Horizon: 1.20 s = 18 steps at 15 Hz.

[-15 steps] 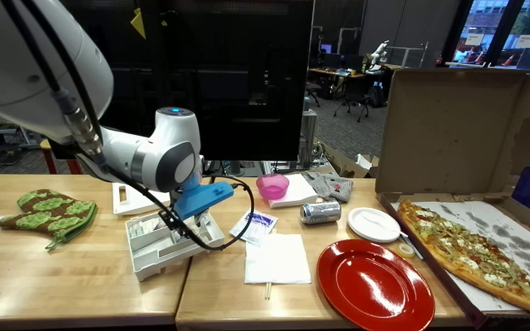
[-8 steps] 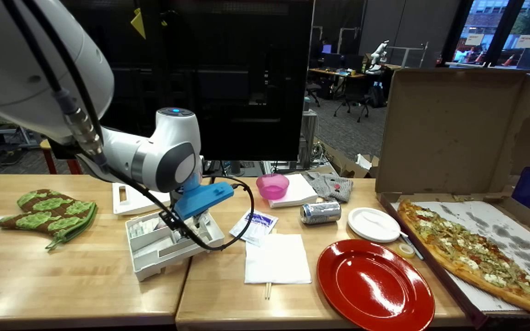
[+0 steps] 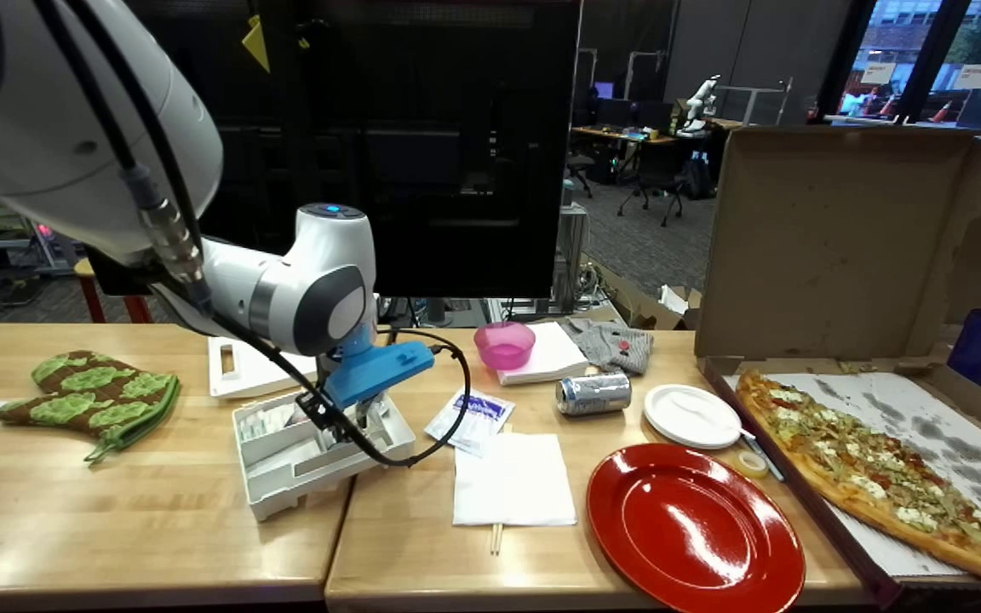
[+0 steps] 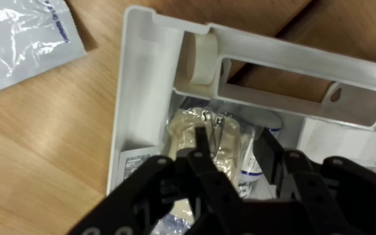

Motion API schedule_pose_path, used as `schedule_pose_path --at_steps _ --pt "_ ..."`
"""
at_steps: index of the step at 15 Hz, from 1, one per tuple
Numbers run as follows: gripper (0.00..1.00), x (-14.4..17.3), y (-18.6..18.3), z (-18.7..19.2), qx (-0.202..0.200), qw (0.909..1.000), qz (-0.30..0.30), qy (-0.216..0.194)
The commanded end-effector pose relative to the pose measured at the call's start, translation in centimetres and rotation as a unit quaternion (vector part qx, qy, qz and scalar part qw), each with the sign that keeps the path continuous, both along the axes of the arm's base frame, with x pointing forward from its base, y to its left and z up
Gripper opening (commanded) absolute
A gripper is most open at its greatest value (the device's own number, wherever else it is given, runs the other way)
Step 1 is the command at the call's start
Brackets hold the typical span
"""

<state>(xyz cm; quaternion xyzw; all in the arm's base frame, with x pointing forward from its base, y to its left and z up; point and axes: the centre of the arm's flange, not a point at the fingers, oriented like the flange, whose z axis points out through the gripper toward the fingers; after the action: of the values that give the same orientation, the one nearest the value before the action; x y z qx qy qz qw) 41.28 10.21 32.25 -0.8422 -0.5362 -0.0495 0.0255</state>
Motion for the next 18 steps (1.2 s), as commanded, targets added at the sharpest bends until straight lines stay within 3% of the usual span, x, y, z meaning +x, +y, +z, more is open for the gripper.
schedule_pose_path --at_steps 1,2,5,13,18 --pt "0.16 1.5 -0.2 -0.3 0.004 0.9998 0.003 0.019" --pt "0.16 1.6 -0.2 -0.2 0.004 0.9998 0.002 0.020" --pt "0.00 1.9 -0.3 0.1 0.006 0.9997 0.002 0.022" --pt "0.01 1.8 -0.6 0.6 0.017 0.9996 0.002 0.020" --pt "0.01 0.0 -0.6 2.2 0.022 0.9995 0.024 0.006"
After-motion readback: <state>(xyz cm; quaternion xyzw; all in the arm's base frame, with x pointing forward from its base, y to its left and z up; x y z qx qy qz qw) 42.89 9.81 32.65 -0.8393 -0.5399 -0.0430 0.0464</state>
